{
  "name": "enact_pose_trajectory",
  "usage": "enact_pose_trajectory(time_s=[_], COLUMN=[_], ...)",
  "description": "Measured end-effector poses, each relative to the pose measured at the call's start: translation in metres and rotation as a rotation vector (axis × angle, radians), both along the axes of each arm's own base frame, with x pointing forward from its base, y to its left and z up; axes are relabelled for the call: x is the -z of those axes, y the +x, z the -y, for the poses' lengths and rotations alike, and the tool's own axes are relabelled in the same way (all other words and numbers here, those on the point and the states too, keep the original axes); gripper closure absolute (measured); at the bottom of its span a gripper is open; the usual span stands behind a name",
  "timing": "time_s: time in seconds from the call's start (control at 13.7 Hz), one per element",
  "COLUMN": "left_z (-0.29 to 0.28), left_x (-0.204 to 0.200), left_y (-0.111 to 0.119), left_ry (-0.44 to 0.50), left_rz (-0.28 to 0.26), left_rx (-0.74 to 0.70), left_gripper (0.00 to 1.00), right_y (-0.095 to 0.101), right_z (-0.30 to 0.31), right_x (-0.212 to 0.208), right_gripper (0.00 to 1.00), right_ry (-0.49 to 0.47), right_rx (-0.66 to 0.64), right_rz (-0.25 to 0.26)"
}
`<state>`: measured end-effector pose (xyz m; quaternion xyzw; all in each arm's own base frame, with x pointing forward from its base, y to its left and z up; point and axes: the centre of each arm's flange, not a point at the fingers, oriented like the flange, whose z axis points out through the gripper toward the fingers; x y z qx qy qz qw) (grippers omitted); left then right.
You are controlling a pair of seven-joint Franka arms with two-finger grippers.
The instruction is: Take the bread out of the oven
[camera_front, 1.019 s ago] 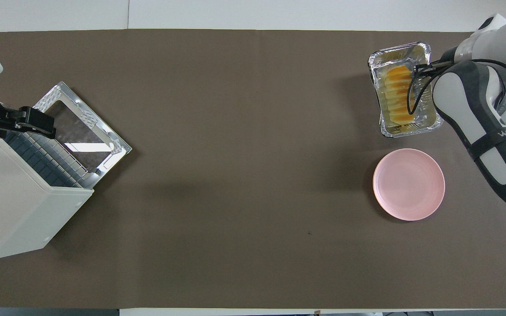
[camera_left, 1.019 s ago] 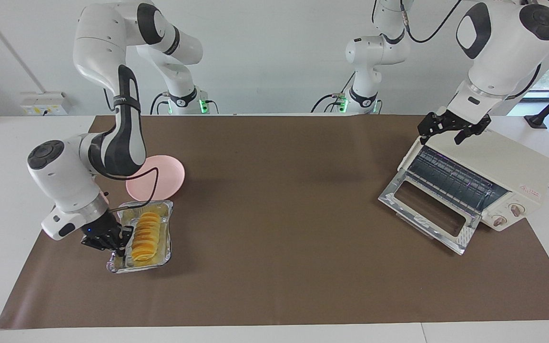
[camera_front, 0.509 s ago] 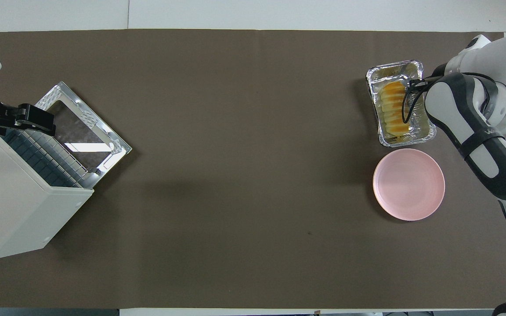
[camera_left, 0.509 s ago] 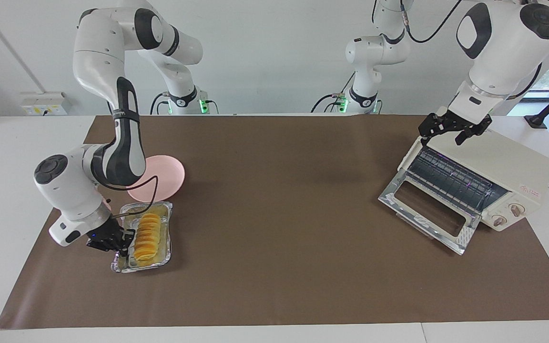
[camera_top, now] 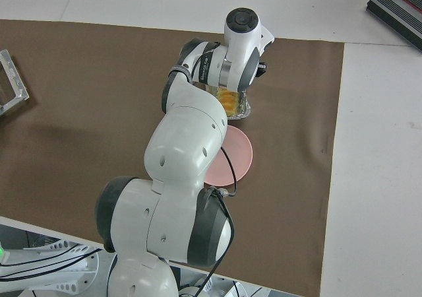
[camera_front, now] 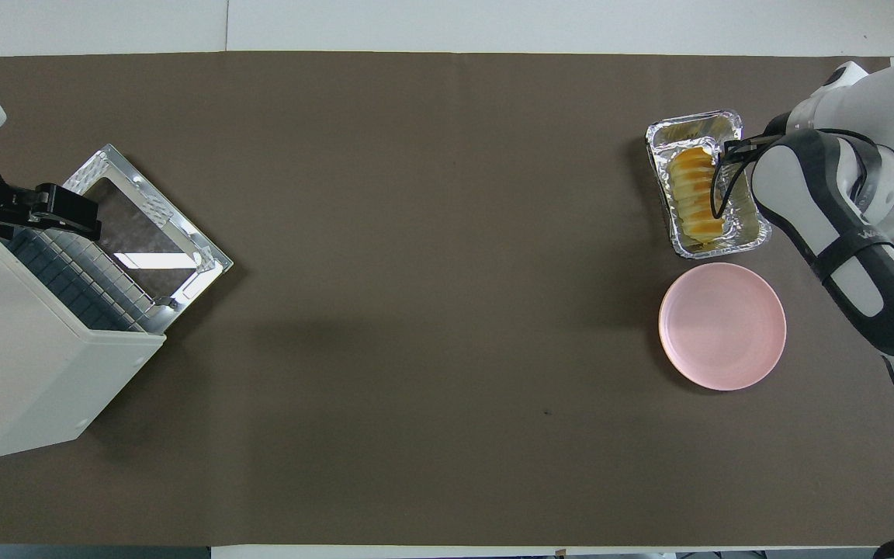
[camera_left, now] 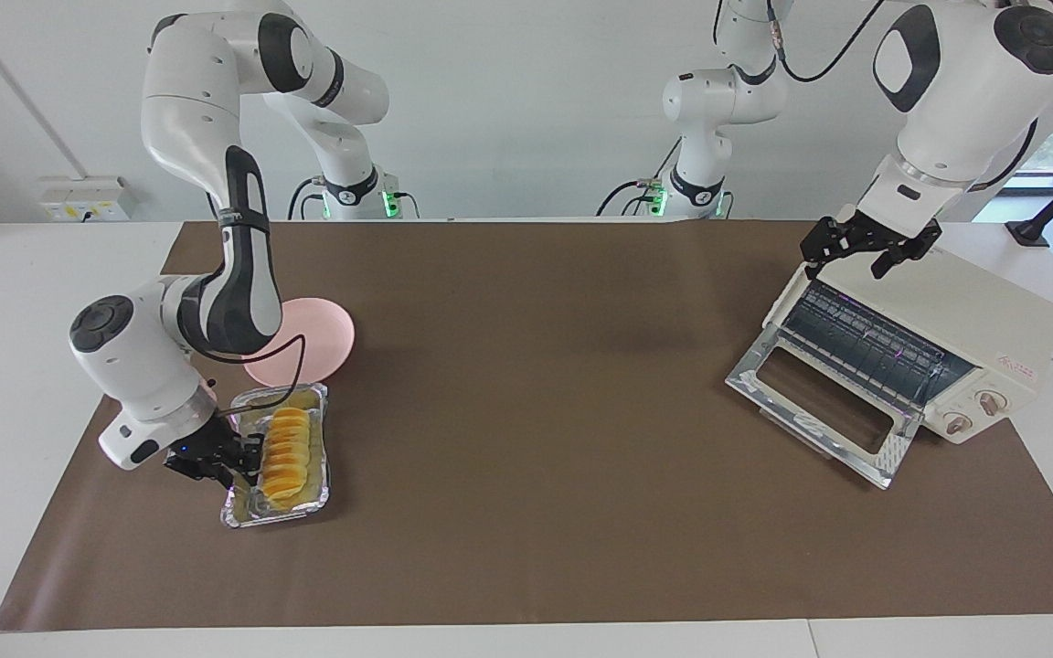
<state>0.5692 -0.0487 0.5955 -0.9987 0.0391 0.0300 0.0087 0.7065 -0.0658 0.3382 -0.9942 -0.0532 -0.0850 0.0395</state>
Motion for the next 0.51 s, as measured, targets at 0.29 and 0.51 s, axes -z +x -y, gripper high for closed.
enact_pose_trajectory(time_s=[0.29,0.51], left_z=[-0.001,-0.001], left_x=[0.0,0.0], left_y=[0.0,0.0], left_ry=[0.0,0.0], left_rz=[0.0,0.0], left_rx=[-0.003,-0.003], left_gripper=[0.0,0.0], right_y=[-0.003,-0.005], right_z=[-0.029,-0.057], right_x=[-0.04,-0.03], right_gripper=[0.02,0.0], right_ry=[0.006,0.015], right_rx=[-0.008,0.005], right_rz=[0.0,-0.022])
